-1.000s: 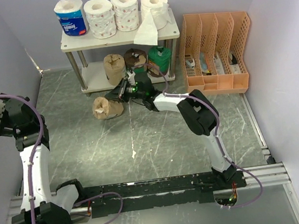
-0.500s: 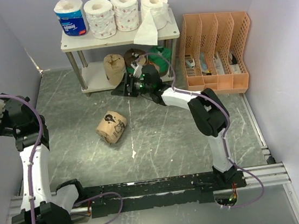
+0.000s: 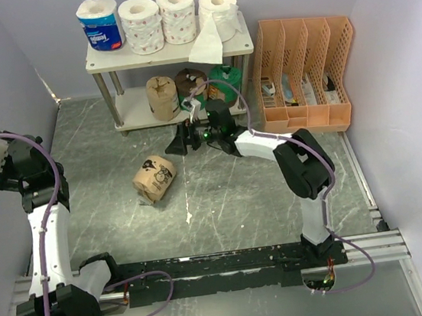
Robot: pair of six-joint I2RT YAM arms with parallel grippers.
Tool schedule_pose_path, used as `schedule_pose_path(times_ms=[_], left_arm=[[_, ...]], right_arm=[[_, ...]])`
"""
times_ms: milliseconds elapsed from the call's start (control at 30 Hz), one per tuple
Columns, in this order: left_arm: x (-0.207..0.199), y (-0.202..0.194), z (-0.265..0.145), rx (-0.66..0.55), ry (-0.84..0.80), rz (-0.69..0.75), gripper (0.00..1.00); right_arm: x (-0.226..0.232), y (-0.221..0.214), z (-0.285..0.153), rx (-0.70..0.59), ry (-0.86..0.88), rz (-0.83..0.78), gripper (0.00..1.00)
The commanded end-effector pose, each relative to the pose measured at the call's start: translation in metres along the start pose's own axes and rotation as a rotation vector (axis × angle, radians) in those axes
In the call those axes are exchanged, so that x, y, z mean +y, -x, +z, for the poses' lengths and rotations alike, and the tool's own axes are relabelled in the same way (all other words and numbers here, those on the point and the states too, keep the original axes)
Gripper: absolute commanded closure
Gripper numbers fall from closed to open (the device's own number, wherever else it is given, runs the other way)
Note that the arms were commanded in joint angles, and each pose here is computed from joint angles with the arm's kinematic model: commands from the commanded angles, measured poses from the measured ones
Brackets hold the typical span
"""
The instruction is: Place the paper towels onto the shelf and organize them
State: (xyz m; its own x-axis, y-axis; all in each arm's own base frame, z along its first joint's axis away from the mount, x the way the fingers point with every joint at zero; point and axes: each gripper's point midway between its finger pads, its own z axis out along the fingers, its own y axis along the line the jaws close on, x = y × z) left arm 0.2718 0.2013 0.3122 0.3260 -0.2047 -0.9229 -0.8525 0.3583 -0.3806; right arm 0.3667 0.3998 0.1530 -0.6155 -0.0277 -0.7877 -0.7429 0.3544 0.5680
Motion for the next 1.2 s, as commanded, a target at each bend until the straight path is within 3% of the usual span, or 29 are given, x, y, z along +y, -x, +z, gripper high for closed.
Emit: schedule_pose_path(times_ms=[0, 400, 567, 700, 800, 1033, 1167], left_arm=[[-0.007, 0.008, 0.002, -0.002, -0.017, -0.027, 0.02], [-0.008, 0.007, 0.002, 0.001, -0.021, -0.024, 0.03], [-0.008, 0.008, 0.002, 0.000, -0.020, -0.023, 0.03], [-0.008, 0.008, 0.002, 0.001, -0.021, -0.025, 0.03], [-0.008, 0.009, 0.002, -0.001, -0.021, -0.024, 0.02], [-0.006, 0.010, 0.002, -0.006, -0.015, -0.028, 0.02], [-0.006, 0.009, 0.002, -0.004, -0.013, -0.027, 0.02]], right_arm=[[0.002, -0.023, 0.011, 0.045, 0.066, -0.104, 0.22], [0.012, -0.051, 0.044, 0.127, 0.128, -0.105, 0.28], [0.017, -0.061, 0.050, 0.150, 0.152, -0.102, 0.36], [0.021, -0.071, 0.050, 0.173, 0.189, -0.090, 0.55], [0.026, -0.079, 0.048, 0.197, 0.215, -0.051, 0.97], [0.058, -0.061, 0.028, 0.168, 0.272, -0.131, 1.00], [0.076, -0.012, 0.017, 0.094, 0.236, -0.368, 1.00]])
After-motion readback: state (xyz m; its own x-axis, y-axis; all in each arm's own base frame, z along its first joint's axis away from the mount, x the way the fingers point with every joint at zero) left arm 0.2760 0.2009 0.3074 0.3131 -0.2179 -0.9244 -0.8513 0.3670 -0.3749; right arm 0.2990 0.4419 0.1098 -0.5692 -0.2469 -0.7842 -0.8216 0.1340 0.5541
